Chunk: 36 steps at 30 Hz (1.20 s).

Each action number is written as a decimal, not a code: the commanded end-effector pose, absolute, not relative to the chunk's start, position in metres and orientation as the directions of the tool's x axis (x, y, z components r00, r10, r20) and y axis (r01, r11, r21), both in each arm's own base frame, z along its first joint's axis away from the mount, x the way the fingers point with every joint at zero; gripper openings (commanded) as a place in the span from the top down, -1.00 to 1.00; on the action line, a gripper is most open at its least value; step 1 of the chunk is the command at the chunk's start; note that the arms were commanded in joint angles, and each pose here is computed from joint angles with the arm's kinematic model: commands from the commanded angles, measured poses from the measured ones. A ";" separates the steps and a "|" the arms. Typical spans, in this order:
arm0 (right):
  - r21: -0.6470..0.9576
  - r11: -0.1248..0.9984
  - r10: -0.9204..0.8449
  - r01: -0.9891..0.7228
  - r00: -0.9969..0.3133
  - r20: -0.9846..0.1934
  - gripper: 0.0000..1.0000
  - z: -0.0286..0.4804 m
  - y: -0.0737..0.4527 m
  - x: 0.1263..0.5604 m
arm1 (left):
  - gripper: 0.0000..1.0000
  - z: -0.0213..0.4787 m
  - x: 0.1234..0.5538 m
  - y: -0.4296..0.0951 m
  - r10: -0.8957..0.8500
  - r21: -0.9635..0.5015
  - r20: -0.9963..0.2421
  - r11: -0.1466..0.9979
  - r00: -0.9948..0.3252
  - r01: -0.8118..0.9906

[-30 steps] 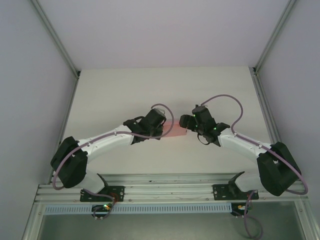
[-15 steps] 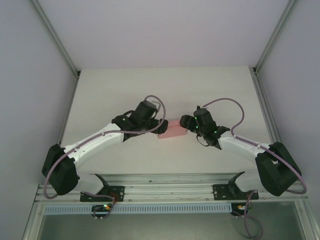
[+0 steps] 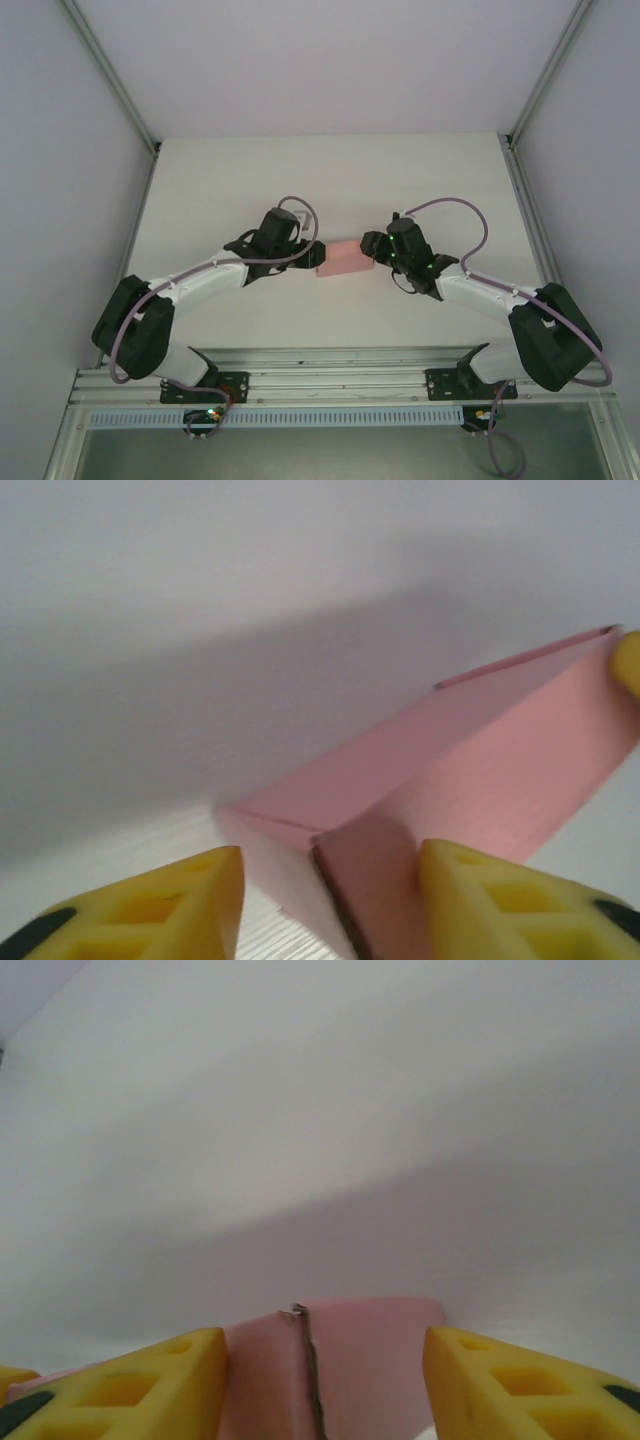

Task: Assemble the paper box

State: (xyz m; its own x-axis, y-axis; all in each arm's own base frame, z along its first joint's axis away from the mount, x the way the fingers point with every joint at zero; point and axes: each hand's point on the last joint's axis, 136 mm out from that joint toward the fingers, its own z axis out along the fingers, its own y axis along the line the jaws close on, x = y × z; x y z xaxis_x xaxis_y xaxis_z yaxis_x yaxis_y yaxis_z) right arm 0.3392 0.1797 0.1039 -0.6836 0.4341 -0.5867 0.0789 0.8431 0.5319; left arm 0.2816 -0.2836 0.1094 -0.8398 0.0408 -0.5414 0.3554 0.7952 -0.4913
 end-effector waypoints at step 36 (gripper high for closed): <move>0.410 0.911 0.254 -0.037 -0.733 -0.631 -0.44 0.143 0.174 0.356 | -1.00 0.155 0.311 -0.272 0.109 -0.331 -0.627 0.859 -0.771 0.391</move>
